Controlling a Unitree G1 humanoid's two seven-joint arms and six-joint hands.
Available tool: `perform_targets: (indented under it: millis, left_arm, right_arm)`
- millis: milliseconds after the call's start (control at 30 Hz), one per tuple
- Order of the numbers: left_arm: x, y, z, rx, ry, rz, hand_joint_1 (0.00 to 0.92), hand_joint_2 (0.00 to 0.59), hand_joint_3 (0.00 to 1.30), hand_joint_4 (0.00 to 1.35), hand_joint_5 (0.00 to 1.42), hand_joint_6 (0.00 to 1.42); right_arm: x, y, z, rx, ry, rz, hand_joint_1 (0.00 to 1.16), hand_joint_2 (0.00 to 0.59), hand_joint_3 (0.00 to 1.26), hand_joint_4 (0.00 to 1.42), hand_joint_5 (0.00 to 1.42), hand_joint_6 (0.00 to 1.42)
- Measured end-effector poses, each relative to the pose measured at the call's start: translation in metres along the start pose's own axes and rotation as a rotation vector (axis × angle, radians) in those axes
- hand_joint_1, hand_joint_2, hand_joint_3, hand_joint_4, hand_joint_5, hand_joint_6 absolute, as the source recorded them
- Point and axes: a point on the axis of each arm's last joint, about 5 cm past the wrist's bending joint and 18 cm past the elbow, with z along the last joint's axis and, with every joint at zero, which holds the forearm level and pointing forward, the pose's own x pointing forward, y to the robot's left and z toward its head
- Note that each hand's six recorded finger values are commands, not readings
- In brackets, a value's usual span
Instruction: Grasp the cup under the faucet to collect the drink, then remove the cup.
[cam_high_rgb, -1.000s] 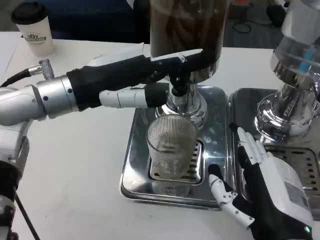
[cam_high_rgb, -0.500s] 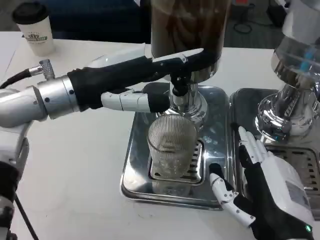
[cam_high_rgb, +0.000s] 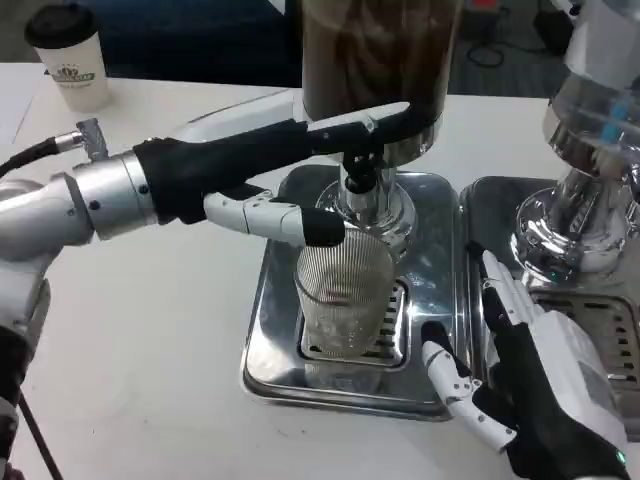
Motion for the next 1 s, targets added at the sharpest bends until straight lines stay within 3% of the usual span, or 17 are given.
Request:
perform_targets:
  millis: [400, 567, 700, 833, 1000]
  left_arm:
    - [0.0007, -0.0032, 0.0033, 0.073, -0.007, 0.002, 0.0, 0.0, 0.04, 0.0, 0.0, 0.0]
    - [0.0013, -0.0041, 0.0037, 0.083, -0.013, 0.007, 0.0, 0.0, 0.04, 0.0, 0.0, 0.0]
    - [0.0013, -0.0044, 0.0041, 0.094, -0.015, 0.011, 0.0, 0.0, 0.04, 0.0, 0.0, 0.0]
    - [0.0015, -0.0048, 0.0044, 0.106, -0.014, 0.01, 0.0, 0.0, 0.04, 0.0, 0.0, 0.0]
    - [0.001, -0.0044, 0.0057, 0.13, -0.012, 0.007, 0.0, 0.0, 0.04, 0.0, 0.0, 0.0]
  right_arm:
    - [0.0002, -0.0001, 0.0004, 0.026, -0.006, 0.002, 0.34, 0.437, 0.0, 0.0, 0.0, 0.0]
    - [0.0005, -0.001, 0.0, 0.073, -0.007, 0.002, 0.35, 0.422, 0.0, 0.0, 0.0, 0.0]
    - [0.0008, -0.0024, -0.0002, 0.113, -0.021, -0.002, 0.36, 0.391, 0.0, 0.0, 0.0, 0.0]
    - [0.001, -0.0029, -0.0001, 0.142, -0.035, -0.002, 0.43, 0.306, 0.0, 0.0, 0.0, 0.0]
    - [0.0036, -0.0019, -0.0041, 0.221, -0.042, 0.039, 0.5, 0.27, 0.0, 0.0, 0.0, 0.0]
